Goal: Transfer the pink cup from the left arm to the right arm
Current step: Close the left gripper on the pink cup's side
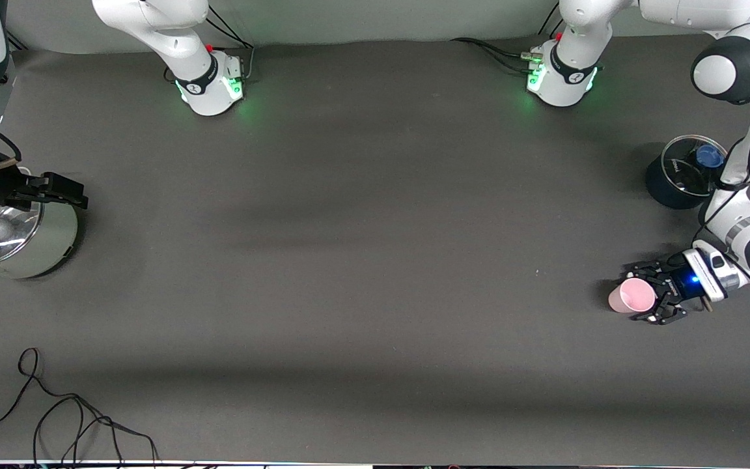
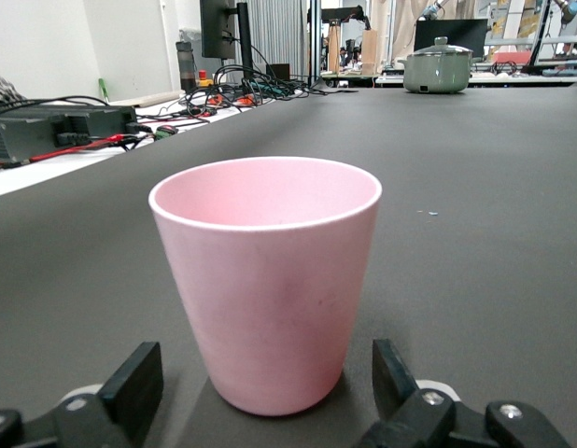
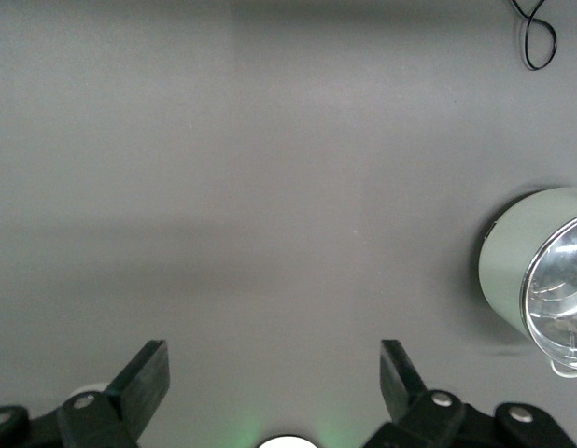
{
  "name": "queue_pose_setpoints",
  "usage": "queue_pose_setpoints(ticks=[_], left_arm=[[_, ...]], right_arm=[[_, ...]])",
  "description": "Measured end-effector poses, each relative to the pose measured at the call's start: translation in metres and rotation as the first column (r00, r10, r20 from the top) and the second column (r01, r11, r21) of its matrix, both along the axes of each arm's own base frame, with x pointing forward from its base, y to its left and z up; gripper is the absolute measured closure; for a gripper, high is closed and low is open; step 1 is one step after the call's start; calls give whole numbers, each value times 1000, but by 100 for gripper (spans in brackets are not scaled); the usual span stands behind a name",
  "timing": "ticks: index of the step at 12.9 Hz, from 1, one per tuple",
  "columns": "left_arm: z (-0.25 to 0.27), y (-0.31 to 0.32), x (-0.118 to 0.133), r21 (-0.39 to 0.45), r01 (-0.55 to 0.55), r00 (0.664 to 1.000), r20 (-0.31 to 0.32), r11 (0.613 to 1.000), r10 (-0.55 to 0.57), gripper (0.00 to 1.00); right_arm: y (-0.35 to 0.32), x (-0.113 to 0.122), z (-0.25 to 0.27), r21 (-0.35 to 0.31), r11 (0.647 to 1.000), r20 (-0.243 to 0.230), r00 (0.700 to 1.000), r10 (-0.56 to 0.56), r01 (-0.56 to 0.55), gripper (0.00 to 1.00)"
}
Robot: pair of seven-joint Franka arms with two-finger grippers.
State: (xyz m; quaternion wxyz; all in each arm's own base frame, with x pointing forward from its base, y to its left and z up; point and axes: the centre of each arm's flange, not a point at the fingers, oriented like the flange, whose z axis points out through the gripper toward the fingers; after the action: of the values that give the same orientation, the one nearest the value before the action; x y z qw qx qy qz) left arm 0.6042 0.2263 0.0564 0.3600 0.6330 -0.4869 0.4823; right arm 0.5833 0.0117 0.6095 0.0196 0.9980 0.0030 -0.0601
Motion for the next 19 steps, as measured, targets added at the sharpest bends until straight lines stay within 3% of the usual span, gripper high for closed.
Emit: queue_pose_setpoints(ticks=[7, 8, 10, 11, 16, 19], left_arm=[[0, 0, 0, -11, -10, 999, -34, 1000, 9, 2], [0, 0, 0, -11, -10, 999, -34, 1000, 9, 7], [2, 0, 1, -11, -10, 999, -31, 1000, 9, 33], [2, 0, 1, -10, -9, 999, -31, 1000, 9, 36], [3, -3, 3, -16, -5, 1000, -27, 1000, 5, 36], [16, -24, 18, -58, 2, 1000, -19, 998, -3, 36]], right_arm=[[-1, 0, 0, 0, 1000, 0, 1000, -1, 1, 0], [-1, 0, 0, 0, 1000, 0, 1000, -2, 2, 0], [-2, 0, 0, 0, 1000, 0, 1000, -3, 3, 0], [-3, 0, 0, 0, 1000, 0, 1000, -4, 4, 0], [-3, 0, 0, 0, 1000, 0, 1000, -5, 5, 0], [-3, 0, 0, 0, 1000, 0, 1000, -5, 5, 0]])
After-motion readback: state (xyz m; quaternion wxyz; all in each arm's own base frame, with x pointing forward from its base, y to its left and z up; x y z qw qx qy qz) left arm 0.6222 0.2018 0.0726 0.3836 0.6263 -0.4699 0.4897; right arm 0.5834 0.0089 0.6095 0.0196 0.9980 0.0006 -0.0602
